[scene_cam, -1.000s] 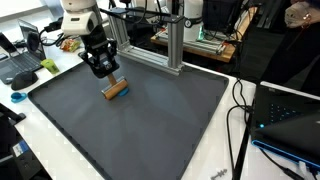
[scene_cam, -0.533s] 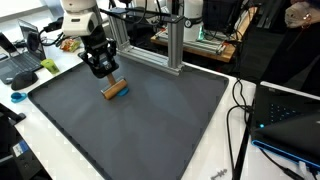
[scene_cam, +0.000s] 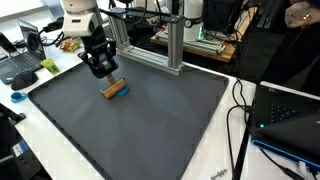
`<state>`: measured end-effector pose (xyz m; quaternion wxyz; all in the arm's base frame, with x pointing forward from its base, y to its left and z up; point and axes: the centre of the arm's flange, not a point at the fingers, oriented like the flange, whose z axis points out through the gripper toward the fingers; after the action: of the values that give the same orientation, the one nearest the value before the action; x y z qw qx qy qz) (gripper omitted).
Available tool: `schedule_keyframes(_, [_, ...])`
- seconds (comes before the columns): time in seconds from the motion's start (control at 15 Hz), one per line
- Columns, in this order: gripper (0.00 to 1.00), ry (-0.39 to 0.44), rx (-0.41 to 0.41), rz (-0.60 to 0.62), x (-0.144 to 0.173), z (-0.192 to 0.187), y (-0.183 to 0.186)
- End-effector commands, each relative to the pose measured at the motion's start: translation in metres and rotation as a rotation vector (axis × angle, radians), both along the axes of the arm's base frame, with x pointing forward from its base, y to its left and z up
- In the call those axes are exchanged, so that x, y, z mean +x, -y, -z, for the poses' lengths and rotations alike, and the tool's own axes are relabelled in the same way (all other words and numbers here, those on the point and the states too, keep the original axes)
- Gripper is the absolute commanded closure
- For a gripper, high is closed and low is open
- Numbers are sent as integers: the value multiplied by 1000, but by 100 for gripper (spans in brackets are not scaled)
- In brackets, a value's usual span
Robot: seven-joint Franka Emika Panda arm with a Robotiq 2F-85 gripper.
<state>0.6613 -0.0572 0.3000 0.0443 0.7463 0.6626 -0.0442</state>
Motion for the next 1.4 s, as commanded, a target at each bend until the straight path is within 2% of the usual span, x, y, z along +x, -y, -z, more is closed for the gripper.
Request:
schedule_keyframes(0.0, [78, -46, -66, -22, 5, 53, 24])
schedule_keyframes(0.27, [78, -48, -37, -42, 3, 50, 19])
schedule_keyframes(1.33, [78, -28, 118, -288, -12, 38, -29])
